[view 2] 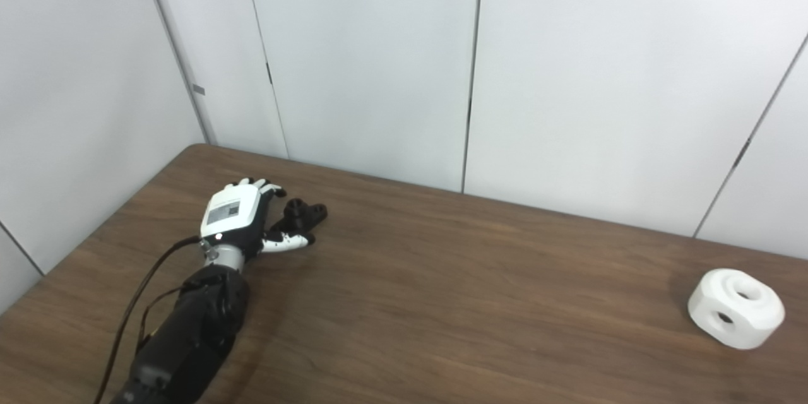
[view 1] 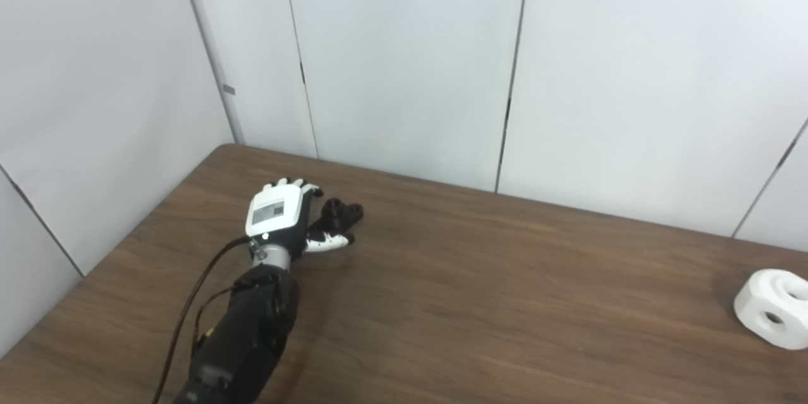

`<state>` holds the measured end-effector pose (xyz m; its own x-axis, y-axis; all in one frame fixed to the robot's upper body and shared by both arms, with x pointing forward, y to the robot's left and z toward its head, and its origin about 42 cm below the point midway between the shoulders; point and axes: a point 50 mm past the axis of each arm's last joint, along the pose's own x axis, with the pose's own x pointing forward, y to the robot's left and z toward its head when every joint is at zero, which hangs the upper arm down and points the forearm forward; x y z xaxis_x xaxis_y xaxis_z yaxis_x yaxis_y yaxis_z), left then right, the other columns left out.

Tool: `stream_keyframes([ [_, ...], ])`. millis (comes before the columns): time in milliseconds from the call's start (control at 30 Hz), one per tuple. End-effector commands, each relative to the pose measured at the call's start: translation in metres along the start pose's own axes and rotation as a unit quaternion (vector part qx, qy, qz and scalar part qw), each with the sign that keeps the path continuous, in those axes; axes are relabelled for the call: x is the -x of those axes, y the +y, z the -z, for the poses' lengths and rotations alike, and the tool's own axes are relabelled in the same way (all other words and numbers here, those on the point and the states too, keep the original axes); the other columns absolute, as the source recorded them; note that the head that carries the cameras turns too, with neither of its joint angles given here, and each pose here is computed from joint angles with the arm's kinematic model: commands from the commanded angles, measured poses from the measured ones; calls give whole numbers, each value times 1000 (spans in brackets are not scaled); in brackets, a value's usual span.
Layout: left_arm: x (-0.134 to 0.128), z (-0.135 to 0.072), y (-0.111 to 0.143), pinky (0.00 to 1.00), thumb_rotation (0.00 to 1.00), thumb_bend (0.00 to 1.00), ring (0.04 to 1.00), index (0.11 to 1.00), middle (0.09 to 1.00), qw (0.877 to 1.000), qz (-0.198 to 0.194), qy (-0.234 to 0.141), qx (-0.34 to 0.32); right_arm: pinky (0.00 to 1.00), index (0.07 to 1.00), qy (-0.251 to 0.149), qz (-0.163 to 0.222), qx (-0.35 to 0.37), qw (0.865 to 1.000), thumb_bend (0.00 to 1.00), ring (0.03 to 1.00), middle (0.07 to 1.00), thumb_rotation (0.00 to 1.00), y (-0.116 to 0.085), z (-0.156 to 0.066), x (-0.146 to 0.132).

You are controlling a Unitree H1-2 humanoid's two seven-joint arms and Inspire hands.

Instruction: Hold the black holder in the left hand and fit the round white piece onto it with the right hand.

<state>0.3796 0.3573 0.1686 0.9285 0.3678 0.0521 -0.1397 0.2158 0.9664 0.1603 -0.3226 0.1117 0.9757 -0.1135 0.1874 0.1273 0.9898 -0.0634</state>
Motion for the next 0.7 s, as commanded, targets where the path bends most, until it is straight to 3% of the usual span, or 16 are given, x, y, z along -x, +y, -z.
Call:
stream_keyframes([
  [0, -17, -3, 26, 1000, 478, 854, 974, 799, 923, 999, -50, -2, -10, 933, 991, 43, 10, -7, 999, 437, 960, 956, 1000, 4, 13, 17],
  [433, -28, -2, 18, 1000, 453, 848, 964, 773, 900, 999, -43, 21, -8, 931, 982, 45, 12, -8, 999, 436, 957, 954, 1000, 5, 8, 18],
  [667, -30, 1, 18, 1000, 416, 829, 951, 731, 877, 999, -25, 33, 25, 919, 980, 45, 13, -8, 999, 434, 951, 950, 1000, 5, 8, 18],
])
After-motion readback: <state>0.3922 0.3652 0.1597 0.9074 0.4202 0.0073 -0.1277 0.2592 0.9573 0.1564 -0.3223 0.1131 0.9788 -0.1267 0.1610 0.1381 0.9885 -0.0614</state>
